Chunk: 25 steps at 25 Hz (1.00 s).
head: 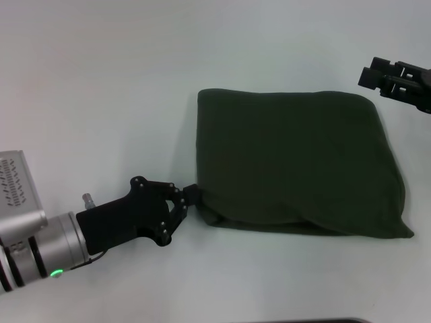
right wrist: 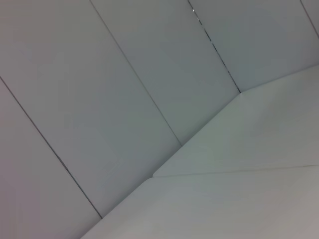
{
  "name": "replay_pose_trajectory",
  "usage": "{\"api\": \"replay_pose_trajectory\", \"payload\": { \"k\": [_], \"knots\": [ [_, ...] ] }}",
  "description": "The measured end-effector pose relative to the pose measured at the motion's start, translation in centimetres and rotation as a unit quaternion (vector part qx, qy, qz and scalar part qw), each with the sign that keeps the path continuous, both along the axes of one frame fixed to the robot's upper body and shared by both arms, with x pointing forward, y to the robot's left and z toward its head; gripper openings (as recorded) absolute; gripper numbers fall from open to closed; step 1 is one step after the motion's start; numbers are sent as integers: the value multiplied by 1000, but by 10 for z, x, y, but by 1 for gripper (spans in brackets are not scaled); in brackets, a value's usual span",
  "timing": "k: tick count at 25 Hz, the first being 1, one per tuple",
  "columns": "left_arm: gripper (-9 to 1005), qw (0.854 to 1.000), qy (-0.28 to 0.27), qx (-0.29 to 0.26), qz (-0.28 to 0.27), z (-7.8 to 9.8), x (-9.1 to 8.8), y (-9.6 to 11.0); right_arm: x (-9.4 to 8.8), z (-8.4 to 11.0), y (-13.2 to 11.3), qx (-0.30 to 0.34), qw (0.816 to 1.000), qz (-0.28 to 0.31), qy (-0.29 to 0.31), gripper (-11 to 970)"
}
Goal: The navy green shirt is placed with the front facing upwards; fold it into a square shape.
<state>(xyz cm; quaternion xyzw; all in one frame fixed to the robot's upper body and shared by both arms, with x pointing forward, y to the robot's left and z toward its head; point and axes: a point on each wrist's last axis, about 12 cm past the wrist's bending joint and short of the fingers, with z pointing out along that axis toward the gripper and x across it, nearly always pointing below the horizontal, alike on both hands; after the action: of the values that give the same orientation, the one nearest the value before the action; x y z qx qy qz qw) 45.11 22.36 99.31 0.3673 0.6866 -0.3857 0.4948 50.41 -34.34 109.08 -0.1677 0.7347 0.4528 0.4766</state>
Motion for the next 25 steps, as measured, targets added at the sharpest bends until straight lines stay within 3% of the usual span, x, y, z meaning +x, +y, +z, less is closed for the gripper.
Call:
{"api": "replay_pose_trajectory", "payload": {
  "k": [25],
  "knots": [
    [0, 997, 5, 1, 82, 5, 10, 35, 11, 4, 4, -9, 1000, 2, -7, 742]
  ]
}}
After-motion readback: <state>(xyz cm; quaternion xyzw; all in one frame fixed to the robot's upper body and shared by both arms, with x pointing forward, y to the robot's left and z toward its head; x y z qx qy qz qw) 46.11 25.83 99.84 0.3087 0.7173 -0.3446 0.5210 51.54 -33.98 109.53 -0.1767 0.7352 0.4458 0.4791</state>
